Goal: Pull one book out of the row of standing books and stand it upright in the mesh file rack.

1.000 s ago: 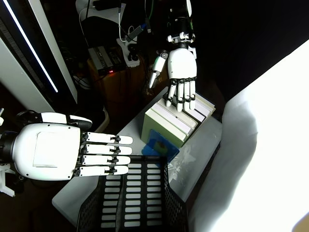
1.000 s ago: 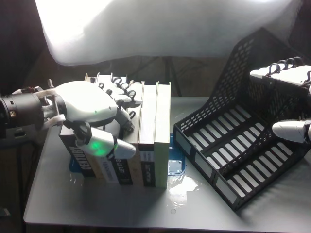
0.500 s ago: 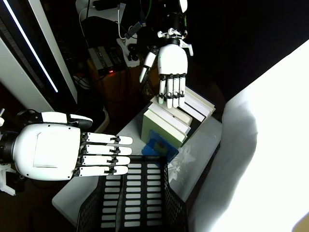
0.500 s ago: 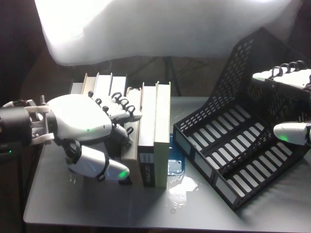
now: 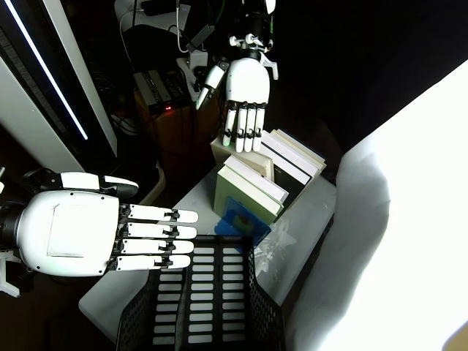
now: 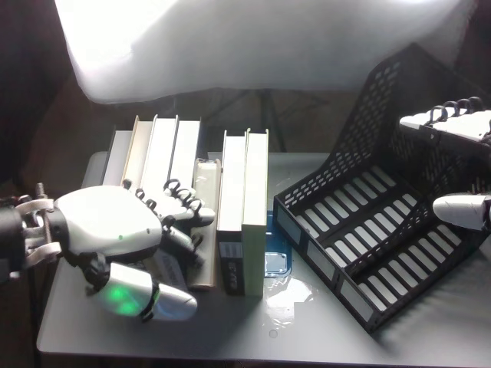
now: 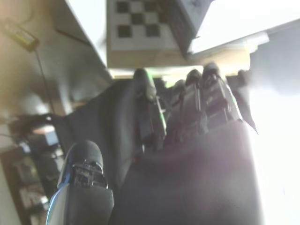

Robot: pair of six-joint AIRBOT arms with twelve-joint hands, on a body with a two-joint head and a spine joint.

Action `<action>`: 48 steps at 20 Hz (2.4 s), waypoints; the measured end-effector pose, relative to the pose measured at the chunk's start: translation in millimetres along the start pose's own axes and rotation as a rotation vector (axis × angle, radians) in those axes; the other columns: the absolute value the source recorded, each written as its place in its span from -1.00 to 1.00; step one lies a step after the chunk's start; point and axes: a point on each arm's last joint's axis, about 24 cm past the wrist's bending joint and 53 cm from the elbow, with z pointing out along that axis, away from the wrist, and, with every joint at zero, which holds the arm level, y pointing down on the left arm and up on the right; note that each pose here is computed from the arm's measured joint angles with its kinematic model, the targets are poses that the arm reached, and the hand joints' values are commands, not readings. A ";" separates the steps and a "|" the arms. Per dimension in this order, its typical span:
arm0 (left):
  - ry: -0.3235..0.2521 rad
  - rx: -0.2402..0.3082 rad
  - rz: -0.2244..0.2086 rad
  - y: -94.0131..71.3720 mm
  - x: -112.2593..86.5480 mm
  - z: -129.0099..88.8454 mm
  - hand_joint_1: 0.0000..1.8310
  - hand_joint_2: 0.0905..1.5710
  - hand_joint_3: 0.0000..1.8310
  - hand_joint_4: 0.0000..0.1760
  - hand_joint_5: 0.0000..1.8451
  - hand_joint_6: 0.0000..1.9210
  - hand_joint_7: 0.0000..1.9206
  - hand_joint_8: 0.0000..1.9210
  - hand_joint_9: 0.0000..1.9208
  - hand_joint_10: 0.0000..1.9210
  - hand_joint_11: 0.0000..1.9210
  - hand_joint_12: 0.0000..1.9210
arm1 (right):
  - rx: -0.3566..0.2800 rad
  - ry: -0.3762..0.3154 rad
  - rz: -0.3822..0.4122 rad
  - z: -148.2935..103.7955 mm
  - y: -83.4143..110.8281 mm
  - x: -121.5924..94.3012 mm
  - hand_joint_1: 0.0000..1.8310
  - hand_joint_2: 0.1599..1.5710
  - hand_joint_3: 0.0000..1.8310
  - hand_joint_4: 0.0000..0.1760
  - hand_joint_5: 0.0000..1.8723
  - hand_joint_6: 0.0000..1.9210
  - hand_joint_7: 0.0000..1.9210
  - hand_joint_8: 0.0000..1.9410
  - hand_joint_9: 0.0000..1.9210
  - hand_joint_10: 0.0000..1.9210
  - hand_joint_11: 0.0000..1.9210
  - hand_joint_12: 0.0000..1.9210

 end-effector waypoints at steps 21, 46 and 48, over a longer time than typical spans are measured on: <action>0.085 0.064 -0.084 -19.4 53.6 -19.3 -0.86 0.51 -0.99 -1.00 -0.40 -1.00 -1.00 -1.00 -1.00 -1.00 -1.00 -1.00 | 0.007 0.002 0.015 0.7 -3.0 3.8 -0.62 0.64 -1.00 -1.00 -1.00 -1.00 -1.00 -1.00 -1.00 -1.00 -1.00 -1.00; -0.212 -0.023 -0.310 18.5 -42.4 -52.3 -0.95 0.55 -1.00 -0.66 -0.09 -0.98 -0.91 -0.99 -1.00 -1.00 -1.00 -1.00 | 0.026 0.002 0.035 -1.1 -9.6 5.6 -0.61 0.64 -1.00 -1.00 -1.00 -1.00 -1.00 -1.00 -1.00 -1.00 -1.00 -1.00; -0.190 -0.030 -0.308 19.8 -34.3 -45.8 -0.93 0.53 -1.00 -1.00 -0.09 -0.99 -0.94 -1.00 -1.00 -1.00 -1.00 -1.00 | 0.024 0.000 0.036 -1.1 -9.2 5.3 -0.61 0.65 -1.00 -1.00 -1.00 -1.00 -1.00 -1.00 -1.00 -1.00 -1.00 -1.00</action>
